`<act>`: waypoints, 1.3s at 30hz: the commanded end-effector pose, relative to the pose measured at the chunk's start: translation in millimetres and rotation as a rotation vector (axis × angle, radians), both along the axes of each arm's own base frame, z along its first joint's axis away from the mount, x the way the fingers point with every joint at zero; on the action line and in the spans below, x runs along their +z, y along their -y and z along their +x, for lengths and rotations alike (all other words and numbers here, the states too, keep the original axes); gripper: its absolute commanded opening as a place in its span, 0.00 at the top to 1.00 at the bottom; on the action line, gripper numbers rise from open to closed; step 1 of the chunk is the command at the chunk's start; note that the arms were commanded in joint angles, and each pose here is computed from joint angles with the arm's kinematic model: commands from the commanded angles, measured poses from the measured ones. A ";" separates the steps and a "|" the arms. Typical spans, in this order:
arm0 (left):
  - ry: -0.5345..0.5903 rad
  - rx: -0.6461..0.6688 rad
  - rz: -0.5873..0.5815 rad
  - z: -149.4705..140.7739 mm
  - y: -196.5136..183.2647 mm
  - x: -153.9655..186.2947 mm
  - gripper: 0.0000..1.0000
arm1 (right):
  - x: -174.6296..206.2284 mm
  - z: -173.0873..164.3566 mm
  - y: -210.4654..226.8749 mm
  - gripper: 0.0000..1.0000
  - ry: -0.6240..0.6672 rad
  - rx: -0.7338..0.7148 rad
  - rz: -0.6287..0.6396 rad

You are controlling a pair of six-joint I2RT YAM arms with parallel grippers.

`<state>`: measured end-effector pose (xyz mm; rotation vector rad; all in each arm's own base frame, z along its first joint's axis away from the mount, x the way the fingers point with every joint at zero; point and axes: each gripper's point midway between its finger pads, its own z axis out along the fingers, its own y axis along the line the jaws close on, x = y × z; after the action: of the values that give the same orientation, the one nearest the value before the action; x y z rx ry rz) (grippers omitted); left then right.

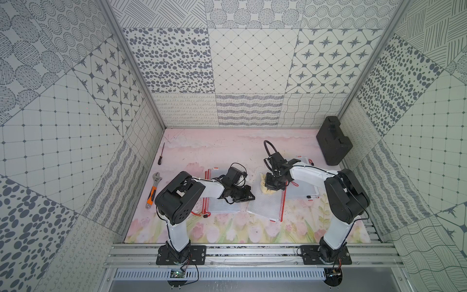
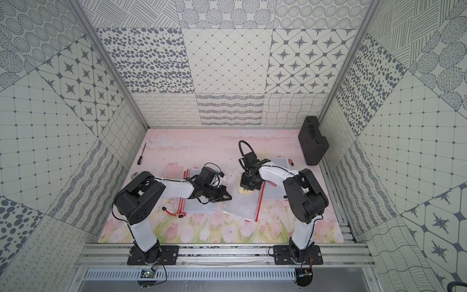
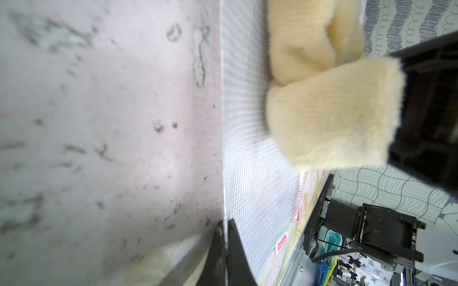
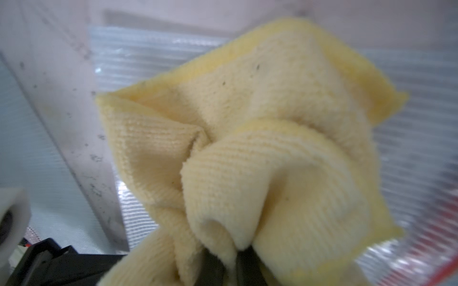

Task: Wipe the document bag
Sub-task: Wipe the dirt from the document bag.

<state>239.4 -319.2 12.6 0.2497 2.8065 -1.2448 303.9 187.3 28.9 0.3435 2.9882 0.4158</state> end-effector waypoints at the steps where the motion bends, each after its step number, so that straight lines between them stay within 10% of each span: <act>1: -0.117 0.114 0.468 -25.9 -83.5 -69.3 1.00 | -10.1 -18.6 58.1 1.00 -0.052 -0.069 -0.122; 13: -0.129 0.117 0.477 -26.1 -84.3 -70.9 1.00 | -5.7 -15.1 -88.0 1.00 -0.025 0.161 -0.004; 26: -0.135 0.109 0.475 -25.4 -82.2 -73.6 1.00 | -9.2 -41.9 62.4 1.00 -0.070 -0.062 -0.123; 39: -0.140 0.111 0.487 -26.1 -84.0 -73.0 1.00 | -7.7 -21.5 -86.9 1.00 -0.012 0.132 0.008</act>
<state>245.6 -325.1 10.8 0.2487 2.8044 -1.2583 286.0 273.0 30.2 0.0825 3.0064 0.4205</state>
